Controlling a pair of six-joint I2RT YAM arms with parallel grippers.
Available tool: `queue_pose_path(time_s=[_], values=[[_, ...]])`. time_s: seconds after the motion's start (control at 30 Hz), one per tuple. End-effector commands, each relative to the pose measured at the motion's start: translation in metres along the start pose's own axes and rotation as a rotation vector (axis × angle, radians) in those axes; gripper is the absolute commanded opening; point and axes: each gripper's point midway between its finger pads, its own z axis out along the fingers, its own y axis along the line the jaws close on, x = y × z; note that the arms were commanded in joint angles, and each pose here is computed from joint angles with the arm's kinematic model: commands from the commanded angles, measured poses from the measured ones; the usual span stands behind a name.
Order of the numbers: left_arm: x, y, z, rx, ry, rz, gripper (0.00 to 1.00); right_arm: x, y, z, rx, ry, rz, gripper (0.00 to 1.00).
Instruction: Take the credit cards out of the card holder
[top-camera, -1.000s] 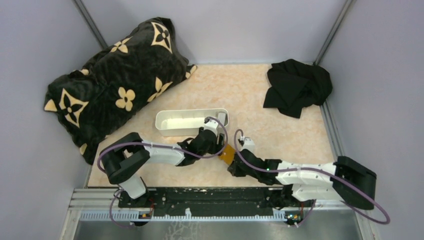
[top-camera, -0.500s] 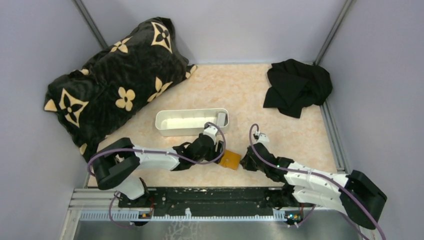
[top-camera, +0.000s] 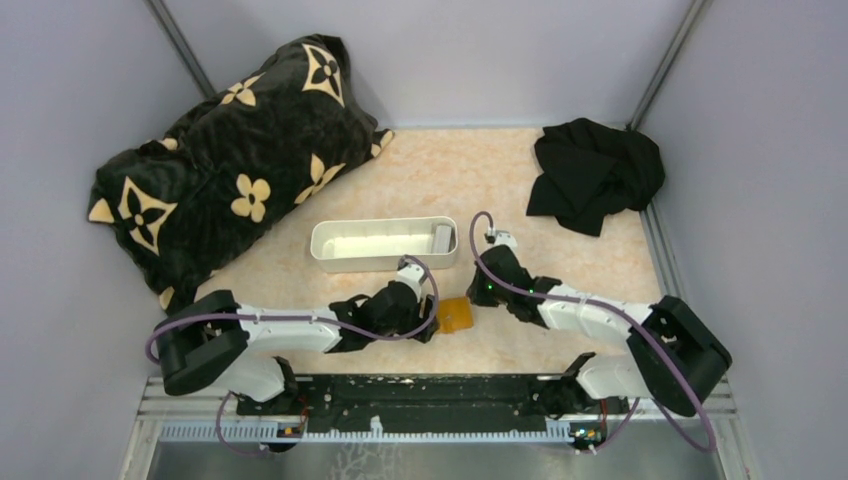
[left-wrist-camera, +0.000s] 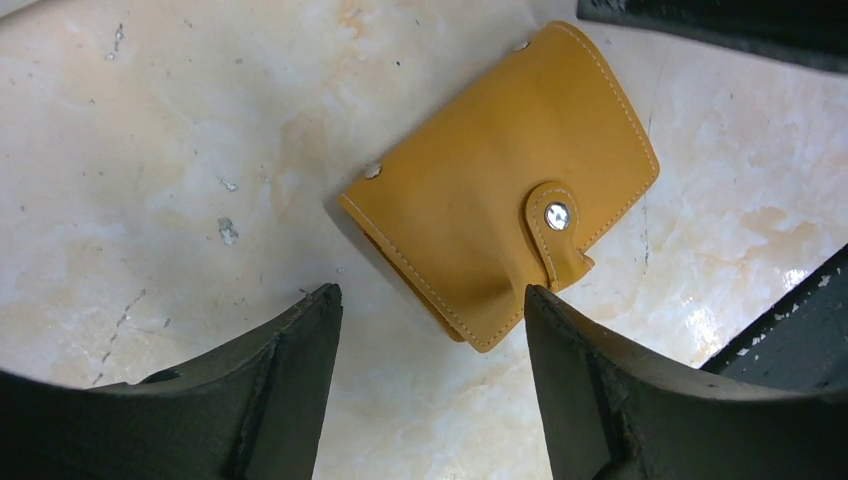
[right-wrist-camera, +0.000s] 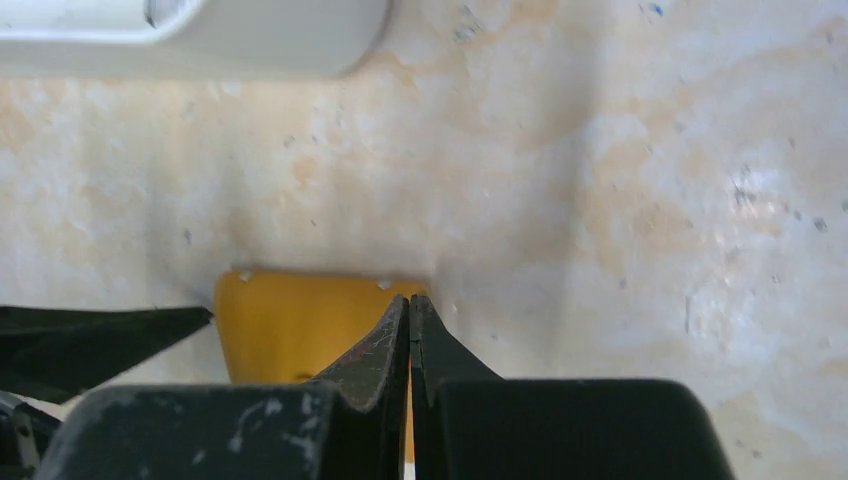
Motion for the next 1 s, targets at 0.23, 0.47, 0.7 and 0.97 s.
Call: queue_pose_path(time_s=[0.23,0.47,0.7,0.97], values=[[0.008,0.002,-0.024,-0.006,0.021,-0.025,0.76,-0.064,0.052,-0.006,-0.142,-0.122,-0.074,0.0],[-0.027,0.031,-0.026,-0.162,-0.056,0.007,0.71,-0.047,0.082,-0.034,-0.012,-0.108,-0.256,0.22],[-0.033,0.058,-0.017,-0.185,-0.054,-0.1,0.64,0.001,0.096,-0.028,0.055,-0.048,-0.268,0.3],[-0.033,0.046,-0.007,-0.134,-0.027,-0.107,0.63,0.024,0.1,-0.031,0.112,-0.041,-0.232,0.43]])
